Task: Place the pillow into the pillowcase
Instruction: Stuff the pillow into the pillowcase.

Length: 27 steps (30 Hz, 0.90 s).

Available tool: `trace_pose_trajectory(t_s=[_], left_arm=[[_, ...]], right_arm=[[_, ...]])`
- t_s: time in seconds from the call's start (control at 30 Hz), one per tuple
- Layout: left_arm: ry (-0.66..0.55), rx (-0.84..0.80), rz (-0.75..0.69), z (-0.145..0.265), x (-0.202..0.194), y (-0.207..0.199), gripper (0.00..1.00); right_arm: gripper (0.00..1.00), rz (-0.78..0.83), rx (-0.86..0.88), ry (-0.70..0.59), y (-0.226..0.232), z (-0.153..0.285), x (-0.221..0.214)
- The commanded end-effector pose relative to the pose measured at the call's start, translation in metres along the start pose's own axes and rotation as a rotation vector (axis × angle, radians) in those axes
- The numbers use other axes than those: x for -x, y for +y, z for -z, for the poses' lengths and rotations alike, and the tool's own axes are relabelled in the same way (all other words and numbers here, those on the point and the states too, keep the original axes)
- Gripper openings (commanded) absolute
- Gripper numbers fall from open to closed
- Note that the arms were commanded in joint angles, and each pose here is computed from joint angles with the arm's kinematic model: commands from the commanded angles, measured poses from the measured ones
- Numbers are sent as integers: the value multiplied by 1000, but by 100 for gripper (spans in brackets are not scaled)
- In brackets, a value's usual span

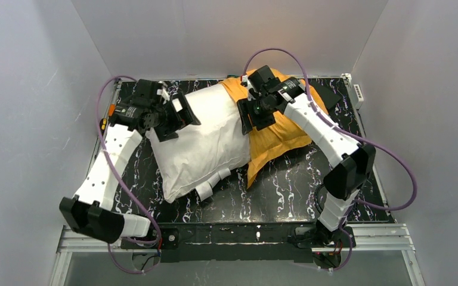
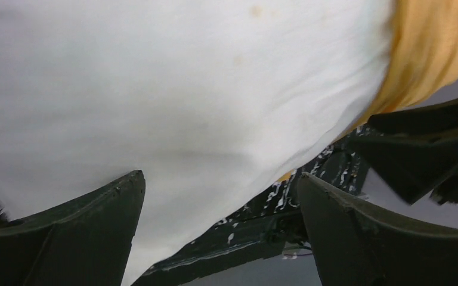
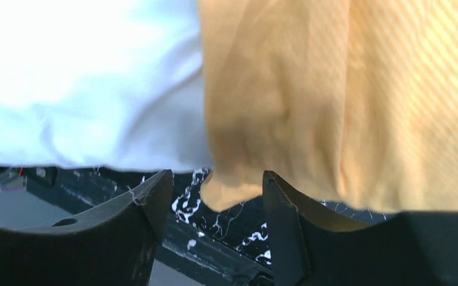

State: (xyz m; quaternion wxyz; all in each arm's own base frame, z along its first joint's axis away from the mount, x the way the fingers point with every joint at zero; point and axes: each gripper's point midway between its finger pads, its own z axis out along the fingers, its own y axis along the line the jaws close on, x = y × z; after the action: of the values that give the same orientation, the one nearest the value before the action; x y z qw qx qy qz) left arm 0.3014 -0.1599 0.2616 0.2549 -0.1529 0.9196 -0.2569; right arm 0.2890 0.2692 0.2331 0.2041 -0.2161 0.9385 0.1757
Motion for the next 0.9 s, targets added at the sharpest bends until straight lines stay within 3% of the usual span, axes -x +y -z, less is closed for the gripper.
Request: trace_pose_trajectory(t_s=[0.0,0.1,0.17,0.2,0.27,0.33,0.43,0.53,0.87], left_arm=[[101,228,-33,25,-44,75,98],[180,244,13,17,-72,98,98],[233,220,39,8,-87,101,94],[256,213,54,1,-93,103,89],[285,192,83,-11,-100,104,72],[303,172,118,-26,-104,104,47],[302,143,160,-41,-100,99,19],[307,129,173,-52,-94,94,0],[310,10,255,-71,-80,60,0]], right_arm=[[58,13,-62,-42,-13,-26,18],[32,37,-131,-35,-25,-27,22],[15,50,-143,-38,-26,-20,24],[12,57,-142,-38,-25,-17,24],[8,64,-132,-33,-23,-8,20],[7,73,-108,-28,-19,1,15],[7,83,-17,-40,-3,13,10],[8,101,131,-90,24,29,12],[9,175,618,-160,105,57,27]])
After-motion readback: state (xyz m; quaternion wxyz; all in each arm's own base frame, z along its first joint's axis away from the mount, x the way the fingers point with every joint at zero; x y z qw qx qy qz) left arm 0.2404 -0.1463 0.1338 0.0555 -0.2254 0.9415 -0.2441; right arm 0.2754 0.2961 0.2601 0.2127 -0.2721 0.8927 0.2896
